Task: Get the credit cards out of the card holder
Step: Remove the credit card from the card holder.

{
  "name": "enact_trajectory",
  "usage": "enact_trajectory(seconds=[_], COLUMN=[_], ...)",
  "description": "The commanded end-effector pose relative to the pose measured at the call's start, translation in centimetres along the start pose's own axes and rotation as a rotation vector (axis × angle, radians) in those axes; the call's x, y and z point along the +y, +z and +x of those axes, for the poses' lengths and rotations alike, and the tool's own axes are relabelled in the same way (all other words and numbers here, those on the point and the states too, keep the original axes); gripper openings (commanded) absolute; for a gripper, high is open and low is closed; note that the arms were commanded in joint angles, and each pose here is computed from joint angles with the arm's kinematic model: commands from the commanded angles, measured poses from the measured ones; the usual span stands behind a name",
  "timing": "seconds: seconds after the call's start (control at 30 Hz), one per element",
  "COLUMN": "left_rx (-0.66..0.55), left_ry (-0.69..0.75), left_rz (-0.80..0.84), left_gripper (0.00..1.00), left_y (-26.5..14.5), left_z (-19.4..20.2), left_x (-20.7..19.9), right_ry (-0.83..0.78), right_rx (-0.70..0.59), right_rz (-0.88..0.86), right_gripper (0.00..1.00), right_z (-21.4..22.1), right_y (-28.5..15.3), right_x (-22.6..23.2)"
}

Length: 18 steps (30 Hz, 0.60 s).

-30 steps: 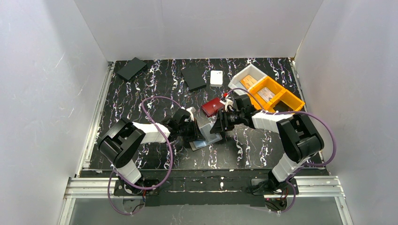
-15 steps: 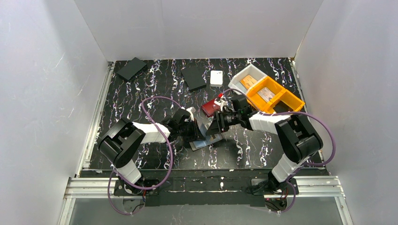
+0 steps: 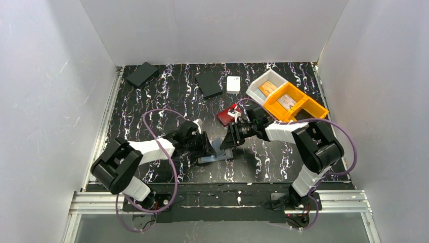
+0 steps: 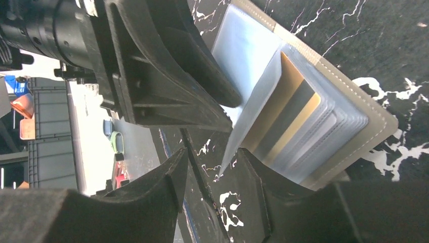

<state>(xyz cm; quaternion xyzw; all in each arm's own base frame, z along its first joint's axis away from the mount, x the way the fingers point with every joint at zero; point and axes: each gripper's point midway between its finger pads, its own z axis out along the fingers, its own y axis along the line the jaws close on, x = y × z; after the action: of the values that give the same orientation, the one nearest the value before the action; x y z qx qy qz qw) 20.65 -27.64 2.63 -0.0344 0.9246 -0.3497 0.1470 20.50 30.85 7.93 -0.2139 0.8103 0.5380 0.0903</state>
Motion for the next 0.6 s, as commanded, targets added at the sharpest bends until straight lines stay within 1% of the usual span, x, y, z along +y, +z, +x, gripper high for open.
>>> enact_trajectory(seconds=[0.0,0.23,0.3,0.4,0.57], left_rx=[0.010,-0.015,-0.044,-0.122,-0.228], left_ry=[-0.045,-0.056,-0.062,-0.071,-0.076], left_rz=[-0.103,-0.094,-0.093,-0.115,-0.200], left_gripper=[0.34,0.36,0.40,0.50,0.65], left_y=[-1.9,-2.4,-2.8,-4.3,-7.5], left_z=[0.9,0.4,0.0,-1.1,-2.3], left_x=[2.2,2.0,2.0,2.4,4.2], right_ry=[-0.065,-0.098,-0.111,-0.126,-0.128], right_rx=[0.018,0.116,0.143,0.178,0.247], right_rz=[-0.049,-0.102,-0.100,-0.093,-0.083], right_gripper=[0.49,0.49,0.49,0.48,0.49], right_z=[-0.9,-0.4,-0.5,-0.3,0.4], right_y=[0.9,3.1,3.6,4.3,5.5], right_x=[1.3,2.8,2.8,2.6,2.4])
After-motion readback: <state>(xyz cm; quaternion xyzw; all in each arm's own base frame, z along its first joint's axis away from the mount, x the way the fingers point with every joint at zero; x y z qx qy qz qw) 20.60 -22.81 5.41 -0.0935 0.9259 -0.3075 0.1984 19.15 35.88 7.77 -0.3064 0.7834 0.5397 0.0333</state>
